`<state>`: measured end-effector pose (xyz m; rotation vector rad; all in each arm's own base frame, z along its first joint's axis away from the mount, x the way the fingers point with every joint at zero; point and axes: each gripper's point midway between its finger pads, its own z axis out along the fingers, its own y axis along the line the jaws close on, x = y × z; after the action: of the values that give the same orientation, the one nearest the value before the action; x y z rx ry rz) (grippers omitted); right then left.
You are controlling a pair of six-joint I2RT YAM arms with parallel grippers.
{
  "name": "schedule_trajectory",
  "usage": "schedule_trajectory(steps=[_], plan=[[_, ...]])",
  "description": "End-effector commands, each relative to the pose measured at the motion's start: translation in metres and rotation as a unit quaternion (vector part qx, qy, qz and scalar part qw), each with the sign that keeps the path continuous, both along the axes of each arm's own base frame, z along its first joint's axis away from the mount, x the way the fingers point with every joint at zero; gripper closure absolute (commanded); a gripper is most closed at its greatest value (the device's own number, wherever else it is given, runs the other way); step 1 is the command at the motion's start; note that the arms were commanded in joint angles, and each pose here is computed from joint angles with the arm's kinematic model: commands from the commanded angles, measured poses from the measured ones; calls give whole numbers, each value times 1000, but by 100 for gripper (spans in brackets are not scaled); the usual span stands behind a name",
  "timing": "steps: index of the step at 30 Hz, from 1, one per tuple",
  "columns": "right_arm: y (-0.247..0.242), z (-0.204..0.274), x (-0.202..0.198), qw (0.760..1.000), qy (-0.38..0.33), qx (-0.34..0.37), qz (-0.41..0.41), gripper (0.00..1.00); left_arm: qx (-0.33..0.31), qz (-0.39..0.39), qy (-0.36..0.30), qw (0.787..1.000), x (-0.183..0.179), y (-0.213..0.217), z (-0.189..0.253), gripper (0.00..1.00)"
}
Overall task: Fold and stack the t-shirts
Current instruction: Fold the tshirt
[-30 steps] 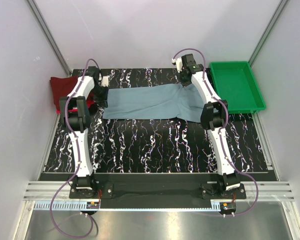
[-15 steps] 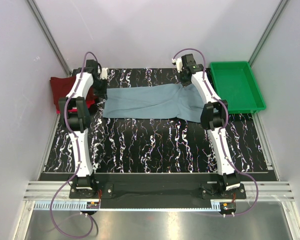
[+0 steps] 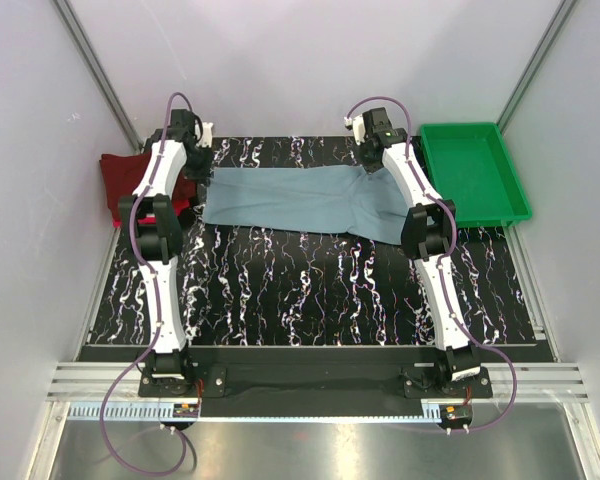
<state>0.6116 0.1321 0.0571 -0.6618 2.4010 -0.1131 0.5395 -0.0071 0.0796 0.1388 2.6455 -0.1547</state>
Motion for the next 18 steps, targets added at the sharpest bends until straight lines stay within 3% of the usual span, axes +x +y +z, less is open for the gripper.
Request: schedule_trajectory(steps=[1,18], plan=[[3,41,16,998,-61,1,-12,100,37,32,-41,998,19,16,18,100],[-5,34,22,997,-71,-21,-36,100,108,62,-32,992,24,43,-6,100]])
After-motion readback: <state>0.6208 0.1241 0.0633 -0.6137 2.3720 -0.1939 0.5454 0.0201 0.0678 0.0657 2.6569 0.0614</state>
